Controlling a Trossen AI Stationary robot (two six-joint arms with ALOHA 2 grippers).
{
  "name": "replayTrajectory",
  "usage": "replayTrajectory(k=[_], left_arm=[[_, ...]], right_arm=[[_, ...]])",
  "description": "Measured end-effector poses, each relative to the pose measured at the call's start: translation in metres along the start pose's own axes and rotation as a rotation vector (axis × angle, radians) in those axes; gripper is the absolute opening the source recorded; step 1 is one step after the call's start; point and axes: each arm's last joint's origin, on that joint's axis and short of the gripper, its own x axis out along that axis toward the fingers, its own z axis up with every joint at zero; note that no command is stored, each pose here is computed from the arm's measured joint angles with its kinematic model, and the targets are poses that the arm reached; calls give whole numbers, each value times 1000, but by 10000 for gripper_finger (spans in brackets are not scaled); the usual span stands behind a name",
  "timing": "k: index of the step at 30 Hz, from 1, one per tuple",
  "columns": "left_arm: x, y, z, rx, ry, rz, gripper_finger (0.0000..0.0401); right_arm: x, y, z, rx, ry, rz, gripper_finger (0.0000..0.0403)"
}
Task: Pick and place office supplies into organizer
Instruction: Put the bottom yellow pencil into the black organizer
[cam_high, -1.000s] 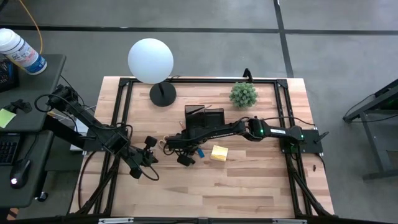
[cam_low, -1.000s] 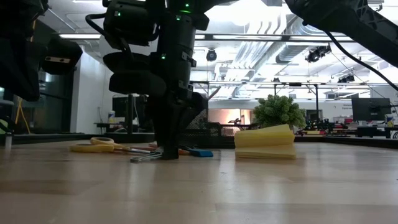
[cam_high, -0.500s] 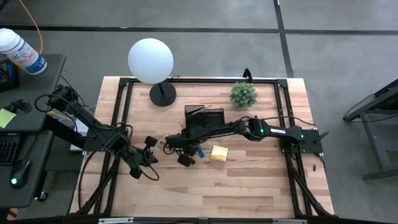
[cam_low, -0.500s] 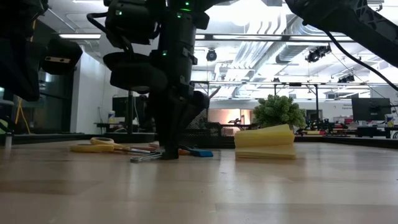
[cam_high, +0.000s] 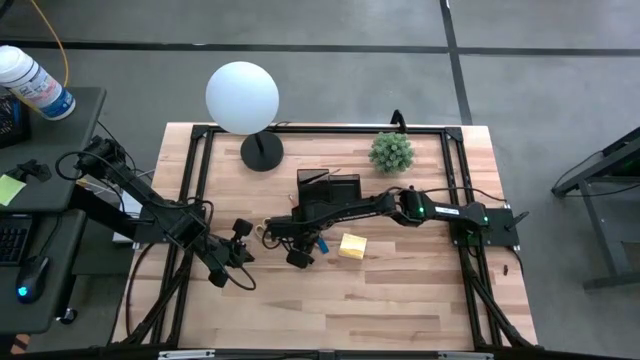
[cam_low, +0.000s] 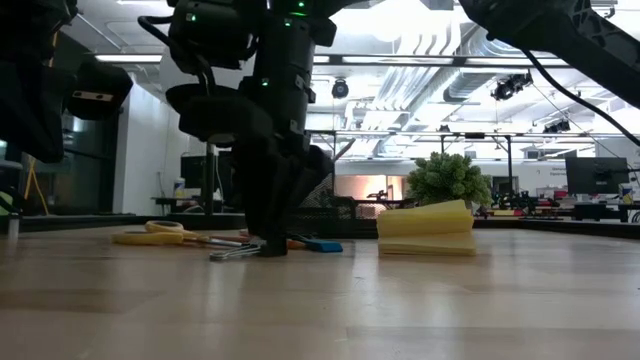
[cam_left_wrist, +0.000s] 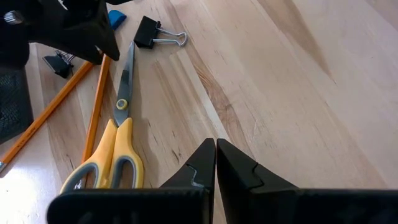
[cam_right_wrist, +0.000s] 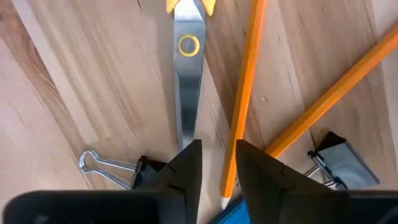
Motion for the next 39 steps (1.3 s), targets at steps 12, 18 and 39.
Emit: replayTrajectory(k=[12, 18, 39], left_arm=[[0, 0, 0, 3, 0, 0, 5], [0, 0, 0, 3, 0, 0, 5], [0, 0, 0, 3, 1, 0, 5]], right_arm=[[0, -11, 3, -34, 8, -26, 89], [-1, -12, 4, -45, 8, -25, 90], [10, -16, -5, -43, 92, -25, 49]])
